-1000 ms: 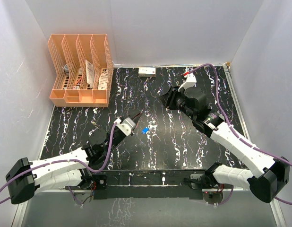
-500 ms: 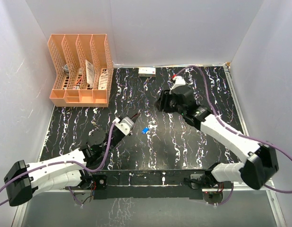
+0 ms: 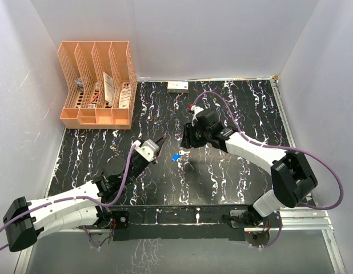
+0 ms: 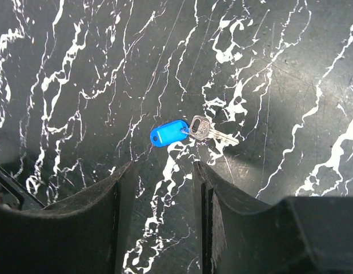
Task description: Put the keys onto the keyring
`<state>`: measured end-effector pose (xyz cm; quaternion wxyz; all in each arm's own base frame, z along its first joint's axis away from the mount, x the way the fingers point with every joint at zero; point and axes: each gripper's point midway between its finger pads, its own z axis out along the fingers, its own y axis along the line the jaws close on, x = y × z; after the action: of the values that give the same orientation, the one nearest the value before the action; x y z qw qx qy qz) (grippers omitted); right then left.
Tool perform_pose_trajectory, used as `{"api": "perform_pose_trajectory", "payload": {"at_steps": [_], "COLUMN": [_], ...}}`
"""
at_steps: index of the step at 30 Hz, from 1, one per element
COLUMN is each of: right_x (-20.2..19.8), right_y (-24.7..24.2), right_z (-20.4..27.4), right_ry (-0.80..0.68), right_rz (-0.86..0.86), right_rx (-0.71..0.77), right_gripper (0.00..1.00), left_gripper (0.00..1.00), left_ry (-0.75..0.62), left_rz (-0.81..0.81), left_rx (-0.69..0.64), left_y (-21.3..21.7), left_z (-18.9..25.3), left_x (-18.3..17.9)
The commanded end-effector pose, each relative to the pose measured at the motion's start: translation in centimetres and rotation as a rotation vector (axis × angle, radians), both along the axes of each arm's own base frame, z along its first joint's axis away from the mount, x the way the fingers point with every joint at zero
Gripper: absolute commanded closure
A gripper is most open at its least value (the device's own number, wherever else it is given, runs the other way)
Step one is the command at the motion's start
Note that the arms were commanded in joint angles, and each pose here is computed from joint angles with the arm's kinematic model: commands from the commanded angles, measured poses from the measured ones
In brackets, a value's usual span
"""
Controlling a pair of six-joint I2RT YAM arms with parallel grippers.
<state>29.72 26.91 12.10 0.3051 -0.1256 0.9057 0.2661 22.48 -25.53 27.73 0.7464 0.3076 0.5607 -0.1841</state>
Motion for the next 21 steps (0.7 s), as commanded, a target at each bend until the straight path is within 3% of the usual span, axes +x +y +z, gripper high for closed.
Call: {"api": "perform_pose_trajectory", "payload": {"at_steps": [1, 21], "right_x": [0.3, 1.2], "right_y": [1.0, 2.7], "right_z": [-0.6, -4.9], "right_ry": [-0.089, -0.158], "right_rz": [0.138, 0.322], "right_rx": [0.002, -0.074], "right_gripper": [0.59, 0.57], "left_gripper": [1.0, 1.0], "left_ry": [-0.005, 0.007], "left_rz": [0.02, 0.026], "left_rx": [-0.057, -0.064], "left_y": [0.8, 0.8], "left_z": [1.3, 0.9], "left_x": [0.0, 0.1]}}
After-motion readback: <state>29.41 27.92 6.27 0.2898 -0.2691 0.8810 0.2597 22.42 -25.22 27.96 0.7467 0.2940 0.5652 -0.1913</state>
